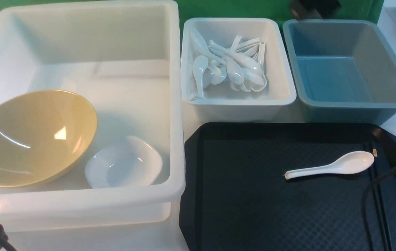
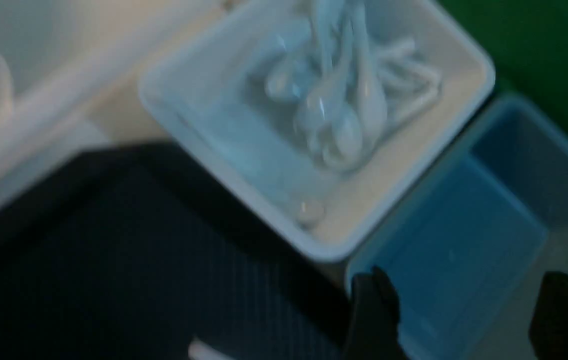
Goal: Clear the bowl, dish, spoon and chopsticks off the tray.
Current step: Use the right arm to grab the soup spoon in the middle
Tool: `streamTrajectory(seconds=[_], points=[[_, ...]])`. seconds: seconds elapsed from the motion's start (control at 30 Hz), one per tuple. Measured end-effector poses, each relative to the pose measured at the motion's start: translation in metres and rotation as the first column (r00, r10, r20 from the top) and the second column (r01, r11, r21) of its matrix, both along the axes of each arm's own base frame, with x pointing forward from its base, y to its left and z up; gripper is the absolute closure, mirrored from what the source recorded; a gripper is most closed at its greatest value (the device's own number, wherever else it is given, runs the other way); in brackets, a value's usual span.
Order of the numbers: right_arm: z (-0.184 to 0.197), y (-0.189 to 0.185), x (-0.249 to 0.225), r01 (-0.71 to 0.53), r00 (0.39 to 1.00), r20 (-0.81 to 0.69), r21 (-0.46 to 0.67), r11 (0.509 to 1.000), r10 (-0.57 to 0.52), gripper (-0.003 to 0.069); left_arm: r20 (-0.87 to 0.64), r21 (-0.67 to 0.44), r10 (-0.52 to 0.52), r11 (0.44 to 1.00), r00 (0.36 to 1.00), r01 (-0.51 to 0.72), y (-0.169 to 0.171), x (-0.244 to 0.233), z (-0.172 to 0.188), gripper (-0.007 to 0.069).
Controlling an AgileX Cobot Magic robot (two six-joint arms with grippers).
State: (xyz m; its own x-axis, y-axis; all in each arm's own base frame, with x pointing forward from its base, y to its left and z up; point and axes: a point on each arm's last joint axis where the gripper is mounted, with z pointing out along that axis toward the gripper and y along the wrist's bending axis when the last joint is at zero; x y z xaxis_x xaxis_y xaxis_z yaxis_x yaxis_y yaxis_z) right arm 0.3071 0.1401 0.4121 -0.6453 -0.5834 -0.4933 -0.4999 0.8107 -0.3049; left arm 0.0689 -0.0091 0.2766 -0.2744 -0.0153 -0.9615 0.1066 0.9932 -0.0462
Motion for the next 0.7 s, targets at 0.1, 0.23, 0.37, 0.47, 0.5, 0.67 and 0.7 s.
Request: streamTrajectory(seconds=[0.1,0.23,0.37,0.47,0.5,0.67,0.7], points=[[-0.067,-0.028,-0.004,0.073,0.974,-0.205,-0.100,0.992,-0.092,0.0222,-0.005,-0.043,-0.007,0.999,1.000,0.007,-0.002,0.000,-0.001,0.0613],[-0.133,-0.043,-0.009,0.078,0.929,-0.350,-0.138,0.987,-0.123,0.0217,-0.013,-0.063,-0.016,0.998,1.000,0.015,-0.003,0.001,-0.001,0.0613],[-0.192,-0.038,-0.007,0.054,0.868,-0.485,-0.115,0.992,-0.104,0.0195,-0.067,-0.060,-0.045,0.997,0.997,0.041,-0.006,0.006,-0.005,0.0613],[-0.213,-0.024,0.002,-0.012,0.861,-0.506,-0.102,0.995,-0.042,0.0183,-0.130,-0.064,-0.084,0.995,0.988,0.076,-0.010,0.013,-0.008,0.0613],[-0.216,-0.021,0.005,-0.039,0.861,-0.508,-0.103,0.994,-0.019,0.0183,-0.141,-0.060,-0.095,0.994,0.985,0.087,-0.011,0.015,-0.009,0.0613],[-0.230,-0.008,0.016,-0.125,0.857,-0.513,-0.102,0.987,0.056,0.0183,-0.239,-0.077,-0.180,0.983,0.954,0.166,-0.019,0.025,-0.011,0.0613],[-0.234,-0.006,0.019,-0.145,0.857,-0.511,-0.102,0.984,0.073,0.0183,-0.275,-0.083,-0.222,0.975,0.935,0.207,-0.023,0.028,-0.012,0.0613]])
